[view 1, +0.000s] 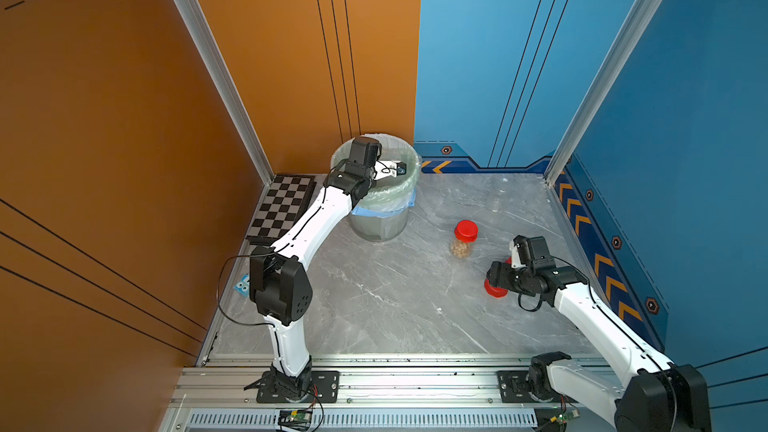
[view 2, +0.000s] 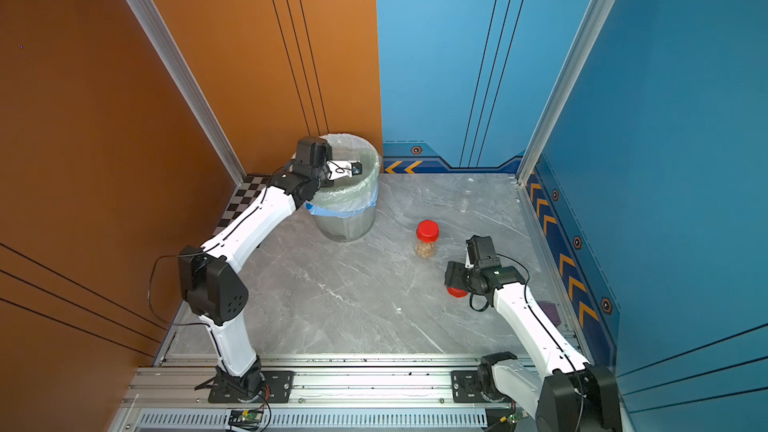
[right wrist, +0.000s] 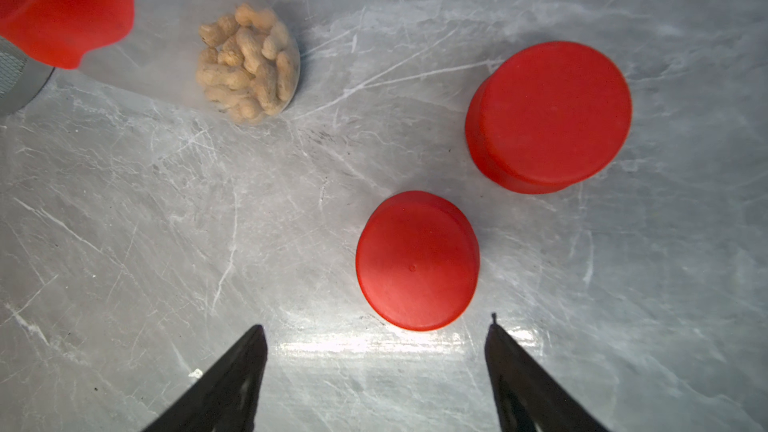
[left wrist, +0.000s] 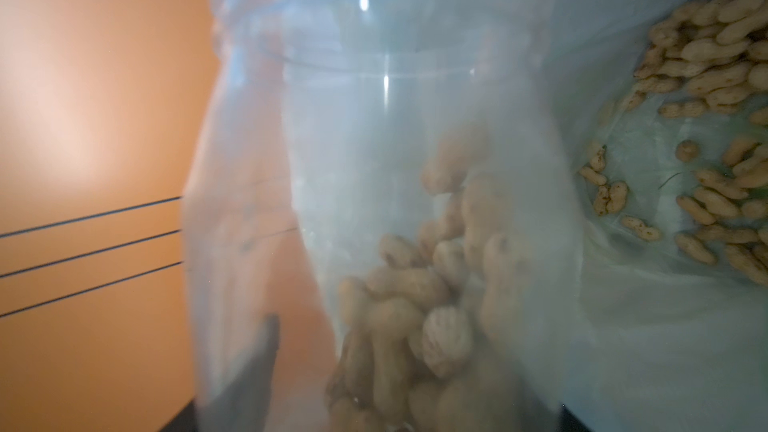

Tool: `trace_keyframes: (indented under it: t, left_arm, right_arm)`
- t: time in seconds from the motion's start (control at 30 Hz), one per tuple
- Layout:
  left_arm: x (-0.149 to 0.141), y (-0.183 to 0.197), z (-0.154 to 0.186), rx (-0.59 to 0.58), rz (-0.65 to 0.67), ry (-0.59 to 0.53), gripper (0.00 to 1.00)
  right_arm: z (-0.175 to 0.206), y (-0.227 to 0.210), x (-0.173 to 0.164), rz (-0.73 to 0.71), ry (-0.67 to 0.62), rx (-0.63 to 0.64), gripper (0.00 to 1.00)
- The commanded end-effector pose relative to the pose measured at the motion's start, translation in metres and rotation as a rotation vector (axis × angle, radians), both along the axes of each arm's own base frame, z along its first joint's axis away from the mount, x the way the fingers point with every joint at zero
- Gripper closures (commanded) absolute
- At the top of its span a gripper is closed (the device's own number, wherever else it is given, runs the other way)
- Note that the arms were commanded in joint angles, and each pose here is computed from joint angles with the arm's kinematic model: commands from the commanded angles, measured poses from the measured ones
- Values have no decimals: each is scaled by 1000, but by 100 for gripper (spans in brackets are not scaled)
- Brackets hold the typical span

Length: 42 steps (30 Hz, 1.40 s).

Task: Empty moldy peanuts from jars
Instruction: Pour the moldy peanuts from the jar into the trash bin.

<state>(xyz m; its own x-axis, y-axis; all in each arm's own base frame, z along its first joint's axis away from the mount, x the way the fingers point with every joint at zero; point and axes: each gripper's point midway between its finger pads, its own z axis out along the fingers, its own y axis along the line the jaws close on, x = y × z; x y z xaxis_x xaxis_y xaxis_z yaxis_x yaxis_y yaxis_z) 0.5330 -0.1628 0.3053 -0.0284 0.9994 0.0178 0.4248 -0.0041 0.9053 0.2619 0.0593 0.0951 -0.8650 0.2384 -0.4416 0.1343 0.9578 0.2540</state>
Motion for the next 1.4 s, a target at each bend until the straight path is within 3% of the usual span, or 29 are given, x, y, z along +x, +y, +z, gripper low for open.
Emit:
trace_keyframes:
  t: [0.0,0.6,1.37]
  left_arm:
    - [0,-7,10,58,11,-26,70]
    - [-3,-10,17,337,37,-19,71]
    - [-10,17,70,422,77,-81,70]
  right_arm:
    - [-7,4,2,13,0,28,17]
    - [-14,25,8,69,17,135,17]
    - [-11,36,14,97,-2,195,17]
